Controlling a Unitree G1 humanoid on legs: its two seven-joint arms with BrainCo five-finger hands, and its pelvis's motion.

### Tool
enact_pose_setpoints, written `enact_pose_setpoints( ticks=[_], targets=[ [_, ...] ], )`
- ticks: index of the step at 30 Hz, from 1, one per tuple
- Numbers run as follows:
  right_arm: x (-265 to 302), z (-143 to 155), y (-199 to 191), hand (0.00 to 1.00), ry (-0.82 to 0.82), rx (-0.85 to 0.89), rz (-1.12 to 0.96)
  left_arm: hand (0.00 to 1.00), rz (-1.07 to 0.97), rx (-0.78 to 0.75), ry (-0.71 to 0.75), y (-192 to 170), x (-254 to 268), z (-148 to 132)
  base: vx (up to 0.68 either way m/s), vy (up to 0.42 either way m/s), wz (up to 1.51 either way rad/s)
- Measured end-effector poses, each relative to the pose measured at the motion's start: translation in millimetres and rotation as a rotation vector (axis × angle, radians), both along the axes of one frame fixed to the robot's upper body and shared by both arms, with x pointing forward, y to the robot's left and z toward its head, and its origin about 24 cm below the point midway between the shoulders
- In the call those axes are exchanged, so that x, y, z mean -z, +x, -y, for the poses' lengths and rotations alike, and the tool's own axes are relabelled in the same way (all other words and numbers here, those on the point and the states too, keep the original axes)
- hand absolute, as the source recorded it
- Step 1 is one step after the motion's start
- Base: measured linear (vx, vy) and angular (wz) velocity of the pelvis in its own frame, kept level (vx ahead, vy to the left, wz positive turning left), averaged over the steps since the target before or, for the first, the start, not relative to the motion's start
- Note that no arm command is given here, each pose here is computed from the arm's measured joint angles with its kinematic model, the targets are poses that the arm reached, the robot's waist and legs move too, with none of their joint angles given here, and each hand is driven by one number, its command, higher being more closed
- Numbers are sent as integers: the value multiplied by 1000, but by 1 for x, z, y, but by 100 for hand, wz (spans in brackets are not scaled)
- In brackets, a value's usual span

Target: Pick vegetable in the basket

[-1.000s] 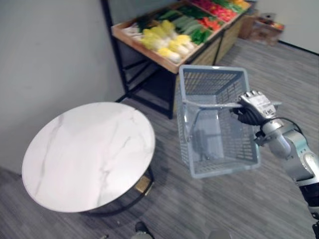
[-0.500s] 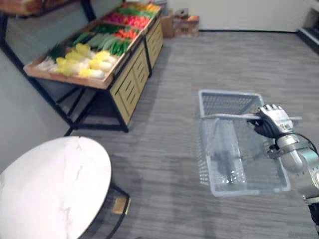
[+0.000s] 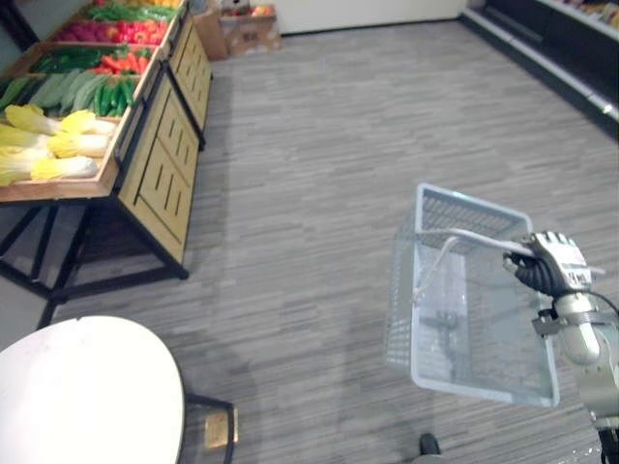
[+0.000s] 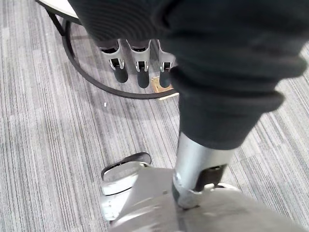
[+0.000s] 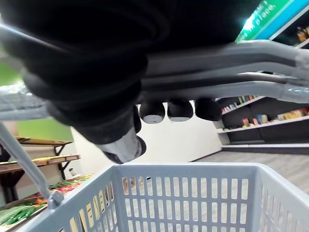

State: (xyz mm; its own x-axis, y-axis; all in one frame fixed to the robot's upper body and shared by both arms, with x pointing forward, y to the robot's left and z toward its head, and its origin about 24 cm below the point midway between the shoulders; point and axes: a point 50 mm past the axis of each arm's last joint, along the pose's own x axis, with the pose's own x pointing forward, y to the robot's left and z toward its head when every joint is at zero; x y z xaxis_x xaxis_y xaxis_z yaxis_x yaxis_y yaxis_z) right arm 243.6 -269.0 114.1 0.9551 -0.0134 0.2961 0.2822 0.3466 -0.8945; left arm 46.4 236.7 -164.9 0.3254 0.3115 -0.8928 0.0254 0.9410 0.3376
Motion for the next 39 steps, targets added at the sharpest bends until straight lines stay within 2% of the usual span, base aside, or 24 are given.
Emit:
enact_pose_setpoints(
  ticks=[7, 12, 15, 16, 25, 33, 39],
  targets=[
    [64, 17, -19, 100, 149, 174, -218, 0, 67, 26, 8, 21, -3, 3, 31, -38, 4],
    [94, 8, -24, 100, 305, 240, -286, 0, 140, 38, 101, 43, -16, -24, -70, 38, -3],
    [104, 6, -29, 100, 340, 257, -320, 0, 137, 5, 109, 38, -16, -27, -62, -45, -1],
    [123, -6, -38, 100, 356, 217, -413, 0, 62, -32, 71, 6, -7, -15, 0, 0, 0],
    [132, -4, -48, 100, 395, 243, -446, 0, 57, -25, 58, 5, -5, -8, 2, -1, 6],
    [161, 14, -76, 100, 523, 382, -533, 0, -5, 120, 85, -10, -3, -1, 4, -2, -15],
    [169, 32, -89, 100, 502, 432, -603, 0, -36, 205, 94, -15, -3, -1, 9, -12, -21]
  ],
)
